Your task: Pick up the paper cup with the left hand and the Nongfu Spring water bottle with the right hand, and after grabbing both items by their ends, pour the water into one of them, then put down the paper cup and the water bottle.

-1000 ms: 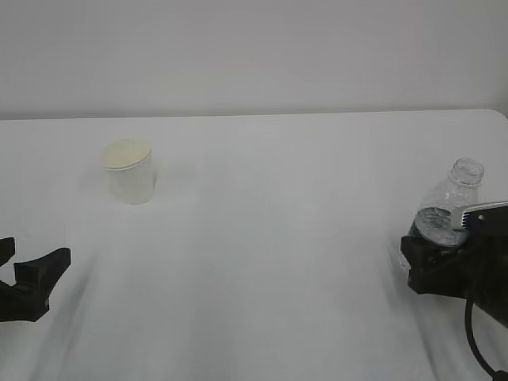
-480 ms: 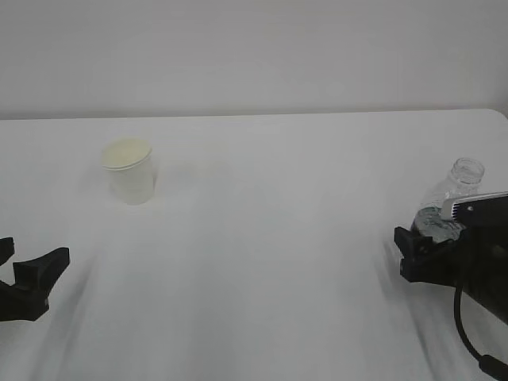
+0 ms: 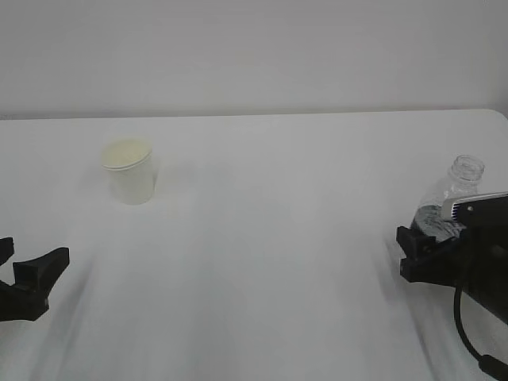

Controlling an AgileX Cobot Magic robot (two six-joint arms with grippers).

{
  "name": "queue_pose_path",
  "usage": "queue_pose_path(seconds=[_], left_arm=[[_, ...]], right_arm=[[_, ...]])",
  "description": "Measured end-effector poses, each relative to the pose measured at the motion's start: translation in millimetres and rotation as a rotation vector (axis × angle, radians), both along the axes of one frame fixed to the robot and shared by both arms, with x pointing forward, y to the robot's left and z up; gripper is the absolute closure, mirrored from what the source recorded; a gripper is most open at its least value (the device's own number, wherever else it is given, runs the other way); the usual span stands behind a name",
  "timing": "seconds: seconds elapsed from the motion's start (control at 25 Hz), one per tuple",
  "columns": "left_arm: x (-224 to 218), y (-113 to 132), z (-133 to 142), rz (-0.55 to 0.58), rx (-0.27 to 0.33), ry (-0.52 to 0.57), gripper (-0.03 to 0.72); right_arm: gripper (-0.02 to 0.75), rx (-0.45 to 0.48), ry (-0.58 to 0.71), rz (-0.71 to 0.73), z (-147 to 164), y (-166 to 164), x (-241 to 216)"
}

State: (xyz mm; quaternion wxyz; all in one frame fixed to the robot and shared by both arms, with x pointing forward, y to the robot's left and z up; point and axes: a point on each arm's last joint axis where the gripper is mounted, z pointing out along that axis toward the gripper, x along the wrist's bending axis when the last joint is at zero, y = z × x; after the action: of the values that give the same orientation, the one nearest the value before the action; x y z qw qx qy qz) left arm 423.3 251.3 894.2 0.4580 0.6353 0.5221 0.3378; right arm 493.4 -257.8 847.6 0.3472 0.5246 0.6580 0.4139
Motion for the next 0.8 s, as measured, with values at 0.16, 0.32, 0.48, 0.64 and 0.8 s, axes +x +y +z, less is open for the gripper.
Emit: queue_pose_path(seconds=[0.16, 0.32, 0.48, 0.64, 0.8], left_arm=[[0.0, 0.0, 0.0, 0.0, 0.0, 0.0, 0.101], [0.0, 0.0, 0.0, 0.0, 0.0, 0.0, 0.101], [0.0, 0.0, 0.0, 0.0, 0.0, 0.0, 0.101], [0.0, 0.0, 0.0, 0.0, 0.0, 0.0, 0.101], [0.0, 0.0, 0.0, 0.0, 0.0, 0.0, 0.101]], right_arm=[[0.246, 0.0, 0.0, 0.004, 0.0, 0.3, -0.1], [0.246, 0.0, 0.0, 0.01, 0.0, 0.8, -0.2], [0.246, 0.0, 0.003, 0.012, -0.4, 0.7, -2.6], [0.247, 0.0, 0.006, 0.013, 0.1, 0.2, -6.4], [0.248, -0.015, 0.004, 0.02, 6.9, -0.1, -9.0]])
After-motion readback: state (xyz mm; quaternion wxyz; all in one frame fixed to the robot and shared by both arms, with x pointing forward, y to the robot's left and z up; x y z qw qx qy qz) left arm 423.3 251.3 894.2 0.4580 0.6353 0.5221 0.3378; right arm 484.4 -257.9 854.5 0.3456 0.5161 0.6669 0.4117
